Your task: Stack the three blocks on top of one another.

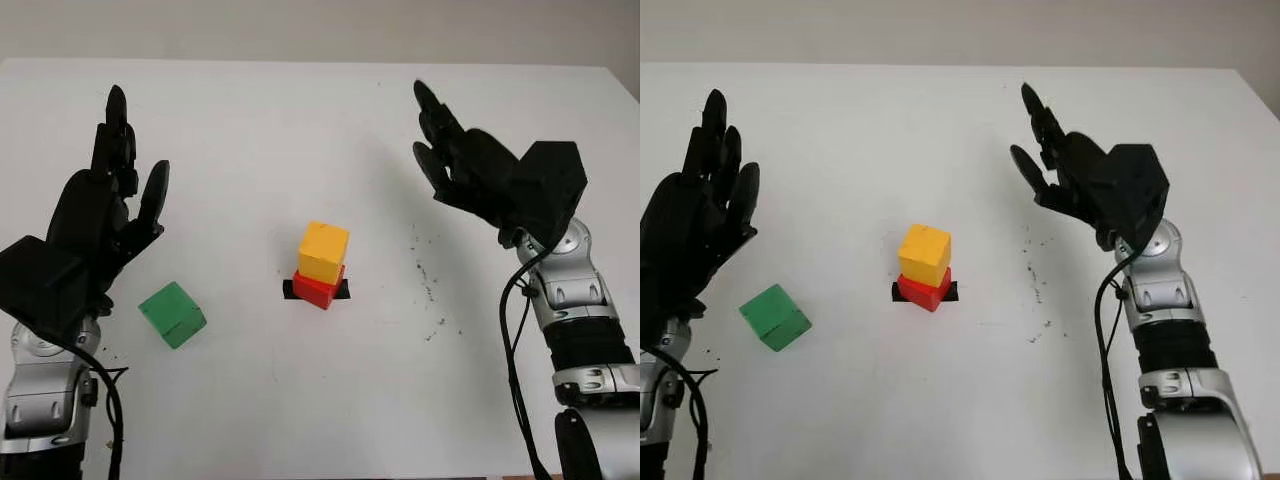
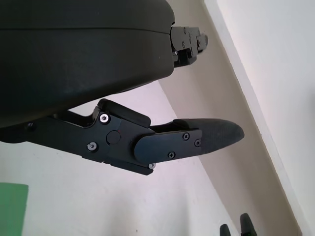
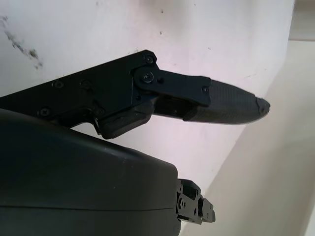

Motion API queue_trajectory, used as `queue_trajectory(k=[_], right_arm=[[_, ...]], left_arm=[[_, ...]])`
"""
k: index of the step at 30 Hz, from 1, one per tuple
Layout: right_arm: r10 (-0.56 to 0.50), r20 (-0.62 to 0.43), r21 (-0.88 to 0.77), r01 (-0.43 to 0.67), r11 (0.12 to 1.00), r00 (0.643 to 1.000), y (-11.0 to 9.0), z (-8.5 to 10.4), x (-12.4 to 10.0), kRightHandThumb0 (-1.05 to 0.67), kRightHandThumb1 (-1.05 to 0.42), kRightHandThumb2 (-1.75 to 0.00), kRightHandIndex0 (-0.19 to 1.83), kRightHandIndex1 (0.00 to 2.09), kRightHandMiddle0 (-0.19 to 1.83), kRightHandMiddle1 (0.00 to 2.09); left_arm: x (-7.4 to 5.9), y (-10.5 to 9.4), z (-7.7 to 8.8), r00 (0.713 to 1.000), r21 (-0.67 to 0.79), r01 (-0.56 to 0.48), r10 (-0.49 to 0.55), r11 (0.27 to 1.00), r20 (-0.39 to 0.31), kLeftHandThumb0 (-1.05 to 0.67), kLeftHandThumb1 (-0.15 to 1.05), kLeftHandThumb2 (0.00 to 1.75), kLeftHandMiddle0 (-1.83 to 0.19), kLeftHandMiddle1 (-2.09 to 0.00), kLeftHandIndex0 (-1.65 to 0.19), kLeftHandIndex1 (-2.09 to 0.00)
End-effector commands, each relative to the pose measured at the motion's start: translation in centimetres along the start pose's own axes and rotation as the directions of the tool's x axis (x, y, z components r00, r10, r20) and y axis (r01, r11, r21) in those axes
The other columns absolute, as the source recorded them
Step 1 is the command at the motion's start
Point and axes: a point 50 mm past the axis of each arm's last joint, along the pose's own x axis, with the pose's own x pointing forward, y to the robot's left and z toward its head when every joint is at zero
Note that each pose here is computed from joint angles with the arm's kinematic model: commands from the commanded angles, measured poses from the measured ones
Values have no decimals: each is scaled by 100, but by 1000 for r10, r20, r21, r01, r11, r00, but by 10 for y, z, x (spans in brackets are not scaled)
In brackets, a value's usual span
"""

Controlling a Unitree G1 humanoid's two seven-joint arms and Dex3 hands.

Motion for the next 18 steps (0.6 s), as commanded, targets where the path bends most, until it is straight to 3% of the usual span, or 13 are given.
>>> queue_trajectory(k=[1,4,6,8,10,13,18], right_arm=[[-29,6,65,29,997,1000,2,-5,-5,-76,-105,-76,-19,0,-19,0],[-47,-1,108,47,993,999,4,-13,-8,-75,-105,-78,-19,0,-19,0],[-53,-8,118,54,992,999,5,-15,-9,-77,-105,-78,-19,0,-19,0],[-44,-10,120,45,992,999,6,-16,-11,-78,-105,-77,-19,0,-19,0],[-34,-3,124,35,992,999,7,-17,-12,-77,-105,-78,-19,0,-19,0],[-34,3,129,33,991,999,8,-16,-12,-77,-105,-80,-19,0,-19,0],[-47,21,143,44,989,999,9,-15,-12,-76,-105,-81,-19,0,-19,0]], left_arm=[[-4,9,12,999,98,22,-25,995,37,-63,105,37,-30,-15,-20,-20],[-5,21,24,994,176,103,-107,979,14,-61,105,28,-48,-14,-35,-24],[-5,29,33,983,251,183,-185,950,-17,-62,105,15,-48,-10,-40,-23],[-4,38,44,957,373,290,-274,881,-95,-65,101,8,-38,-5,-37,-18],[-1,44,60,901,503,431,-391,749,-188,-65,96,5,-27,-2,-35,-13],[2,47,73,822,623,552,-484,554,-298,-65,86,3,-14,-1,-31,-7],[2,44,82,738,673,645,-525,363,-424,-63,75,2,-4,-3,-29,-5]])
